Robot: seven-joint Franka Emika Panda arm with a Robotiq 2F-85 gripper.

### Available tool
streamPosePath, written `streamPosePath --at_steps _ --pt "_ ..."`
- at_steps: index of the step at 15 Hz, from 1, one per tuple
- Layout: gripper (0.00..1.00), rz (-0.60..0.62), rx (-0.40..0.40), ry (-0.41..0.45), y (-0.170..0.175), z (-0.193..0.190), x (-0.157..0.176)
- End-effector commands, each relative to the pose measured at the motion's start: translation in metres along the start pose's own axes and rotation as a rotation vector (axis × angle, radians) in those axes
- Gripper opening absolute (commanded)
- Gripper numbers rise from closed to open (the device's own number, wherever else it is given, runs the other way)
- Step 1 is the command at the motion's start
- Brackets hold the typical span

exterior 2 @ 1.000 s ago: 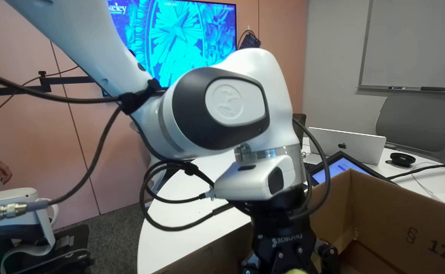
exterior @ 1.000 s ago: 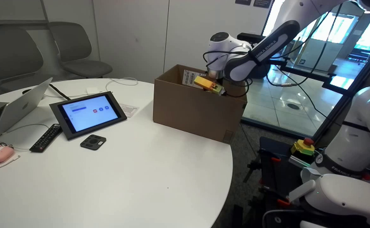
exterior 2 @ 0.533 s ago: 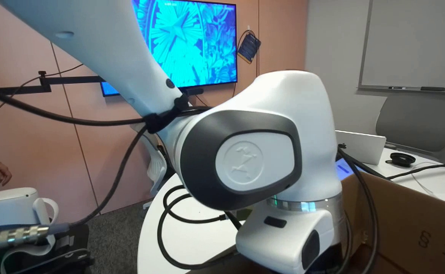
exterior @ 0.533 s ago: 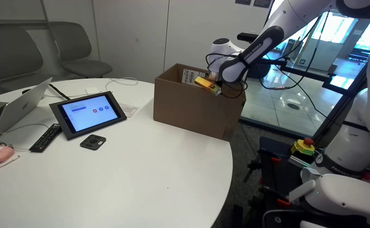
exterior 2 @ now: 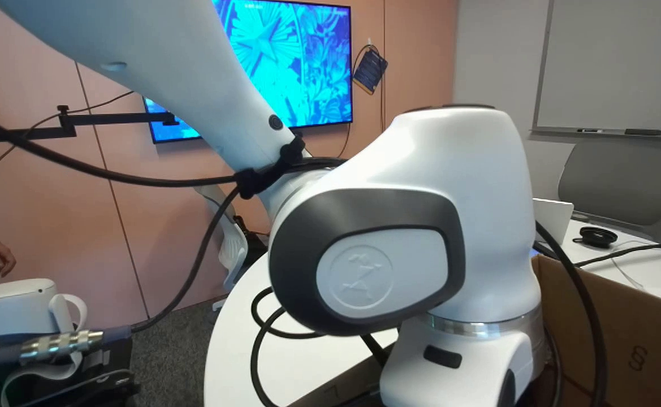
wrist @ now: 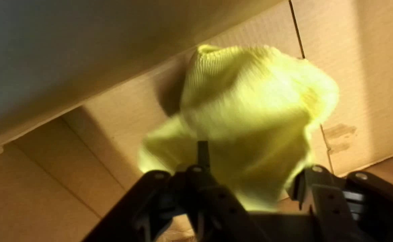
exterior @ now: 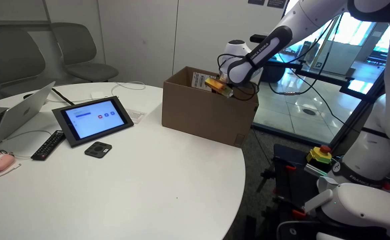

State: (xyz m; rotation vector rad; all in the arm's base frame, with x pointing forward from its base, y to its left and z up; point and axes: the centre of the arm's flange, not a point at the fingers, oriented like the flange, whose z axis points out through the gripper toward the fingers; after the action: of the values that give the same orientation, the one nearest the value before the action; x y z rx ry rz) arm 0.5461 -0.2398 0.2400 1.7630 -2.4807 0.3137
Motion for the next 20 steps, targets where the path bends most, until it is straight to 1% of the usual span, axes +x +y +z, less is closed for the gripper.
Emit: streamPosePath --at_steps 1,3,4,7,9,13,16,20 --pt "0.82 -0.063 0.049 -0.01 -0.006 -0.024 -0.001" --pt "0.98 -0.091 0.082 0.008 -0.005 -0.048 -0.007" --pt "1.0 -0.105 0.098 0.018 -0.005 -0.06 -0.009" --pt "1.0 -0.166 0.168 0.065 0.0 -0.106 -0.023" --pt "1.0 -0.233 0.211 0.092 0.003 -0.136 -0.033" --pt "1.0 -0.455 0.287 0.121 0.027 -0.188 -0.074" --pt "1.0 -0.621 0.331 0.101 0.054 -0.217 -0.108" --pt "1.0 -0.844 0.347 0.048 0.086 -0.246 -0.143"
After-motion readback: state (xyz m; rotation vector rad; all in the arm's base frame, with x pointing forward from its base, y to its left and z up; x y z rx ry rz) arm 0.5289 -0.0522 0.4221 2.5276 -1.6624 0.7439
